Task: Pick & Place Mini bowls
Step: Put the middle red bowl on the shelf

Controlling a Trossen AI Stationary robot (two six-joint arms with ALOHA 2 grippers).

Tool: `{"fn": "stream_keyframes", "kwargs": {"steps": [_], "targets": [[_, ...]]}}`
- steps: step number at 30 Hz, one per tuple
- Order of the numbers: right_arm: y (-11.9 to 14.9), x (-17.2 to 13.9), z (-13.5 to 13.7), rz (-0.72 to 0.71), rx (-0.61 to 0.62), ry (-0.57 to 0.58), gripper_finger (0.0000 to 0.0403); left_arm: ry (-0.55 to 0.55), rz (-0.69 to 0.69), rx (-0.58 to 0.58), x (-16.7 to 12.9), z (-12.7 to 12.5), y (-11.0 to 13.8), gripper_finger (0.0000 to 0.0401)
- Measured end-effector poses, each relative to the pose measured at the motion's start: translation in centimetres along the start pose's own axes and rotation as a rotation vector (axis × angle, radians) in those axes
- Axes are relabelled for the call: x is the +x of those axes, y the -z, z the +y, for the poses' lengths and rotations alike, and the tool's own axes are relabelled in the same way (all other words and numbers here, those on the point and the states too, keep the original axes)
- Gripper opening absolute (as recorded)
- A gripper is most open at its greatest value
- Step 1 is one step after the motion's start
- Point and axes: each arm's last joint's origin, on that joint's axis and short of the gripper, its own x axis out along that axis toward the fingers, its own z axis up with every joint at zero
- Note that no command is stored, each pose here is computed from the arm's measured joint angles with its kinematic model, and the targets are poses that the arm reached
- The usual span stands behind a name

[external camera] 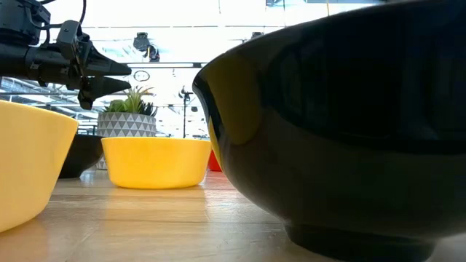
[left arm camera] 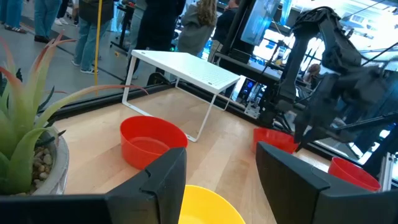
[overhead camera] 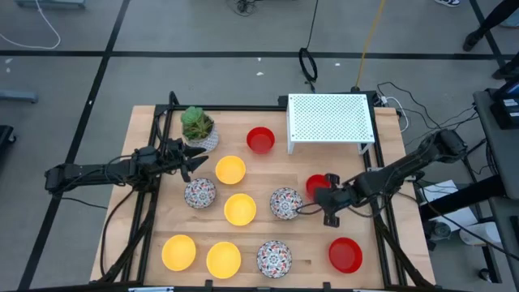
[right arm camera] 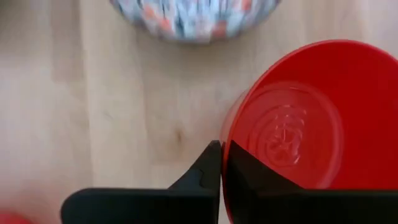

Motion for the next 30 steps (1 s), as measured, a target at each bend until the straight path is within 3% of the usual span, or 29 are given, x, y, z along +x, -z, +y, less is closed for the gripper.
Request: {"fn": "stream_keyframes", "kwargs": {"steps": [9,17,22,30], "targets": [[-2.4,-5.4,-1.0,-0.317,-0.061,0.132,0.0001,0.000,0.000,0.000,0.0,0.0,0.0,0.0198],[-4.3,-9.2,-4.5,-0.465,0.062,0.269,0.0001,0.000,0.001,0.000,0.0,0.0,0.0,0.0198],[-5.0,-10.3,-8.2,-0.383,0.247,0.397,0.0000,0.000,0.000,0.000,0.0,0.0,0.0,0.0198],[-5.1,-11.1,-14.5,-0.071,0.399,0.560,0.0000,0.000,0.000,0.000,0.0,0.0,0.0,0.0198]]}}
